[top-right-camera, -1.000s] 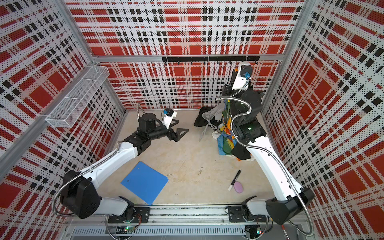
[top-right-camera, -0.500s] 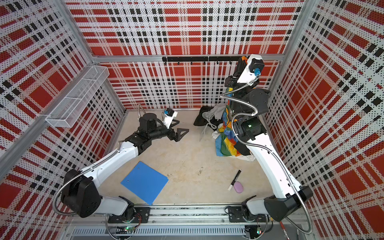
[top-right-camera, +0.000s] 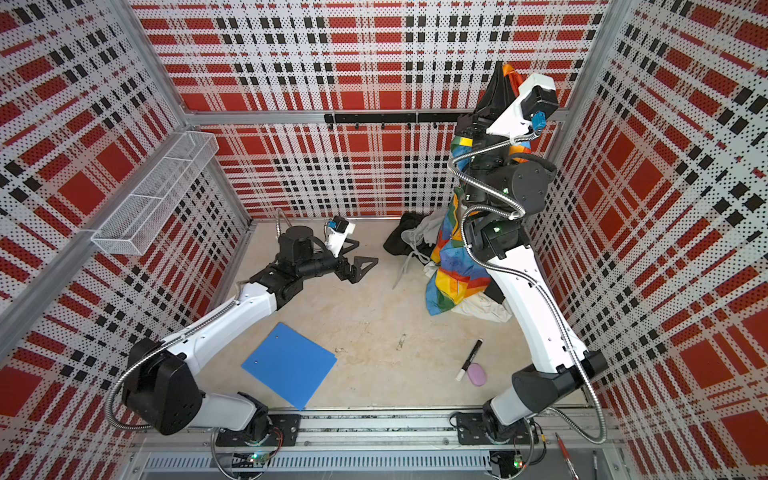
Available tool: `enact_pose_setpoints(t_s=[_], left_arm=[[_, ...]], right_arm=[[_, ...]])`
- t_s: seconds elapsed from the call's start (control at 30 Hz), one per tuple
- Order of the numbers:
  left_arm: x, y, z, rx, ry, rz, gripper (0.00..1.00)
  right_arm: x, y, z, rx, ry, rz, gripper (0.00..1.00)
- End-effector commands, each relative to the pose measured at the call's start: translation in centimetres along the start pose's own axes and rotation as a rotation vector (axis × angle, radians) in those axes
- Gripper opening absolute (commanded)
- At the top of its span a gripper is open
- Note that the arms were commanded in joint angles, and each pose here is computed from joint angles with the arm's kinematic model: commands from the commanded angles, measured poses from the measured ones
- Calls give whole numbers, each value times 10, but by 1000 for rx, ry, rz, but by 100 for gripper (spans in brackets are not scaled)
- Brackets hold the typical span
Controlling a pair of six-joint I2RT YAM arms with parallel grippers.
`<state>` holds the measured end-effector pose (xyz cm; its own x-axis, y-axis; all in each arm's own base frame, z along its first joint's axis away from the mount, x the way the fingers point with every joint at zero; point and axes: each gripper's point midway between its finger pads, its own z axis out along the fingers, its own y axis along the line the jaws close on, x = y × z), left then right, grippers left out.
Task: Pick out a specific cloth from the pile
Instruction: 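Lift the rainbow jacket high out of the pile with the right gripper, then reach the left gripper to the hanging jacket and grasp its zipper edge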
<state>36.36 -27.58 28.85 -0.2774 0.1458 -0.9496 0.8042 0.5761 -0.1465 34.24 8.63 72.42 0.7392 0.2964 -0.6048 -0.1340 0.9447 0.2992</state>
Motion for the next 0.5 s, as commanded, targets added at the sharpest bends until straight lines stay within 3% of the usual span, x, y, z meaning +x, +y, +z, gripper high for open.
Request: enact_pose_setpoints(t_s=[0.0, 0.23, 0.47], left_arm=[[-14, -7, 1, 29, -25, 22, 100], [-16, -19, 0, 98, -45, 22, 97], [-21, -53, 3, 218, -146, 4, 99]], right_arm=[[-68, 5, 0, -39, -205, 92, 0], [-78, 16, 10, -76, -245, 120, 0], [-64, 23, 0, -147, -179, 209, 0]])
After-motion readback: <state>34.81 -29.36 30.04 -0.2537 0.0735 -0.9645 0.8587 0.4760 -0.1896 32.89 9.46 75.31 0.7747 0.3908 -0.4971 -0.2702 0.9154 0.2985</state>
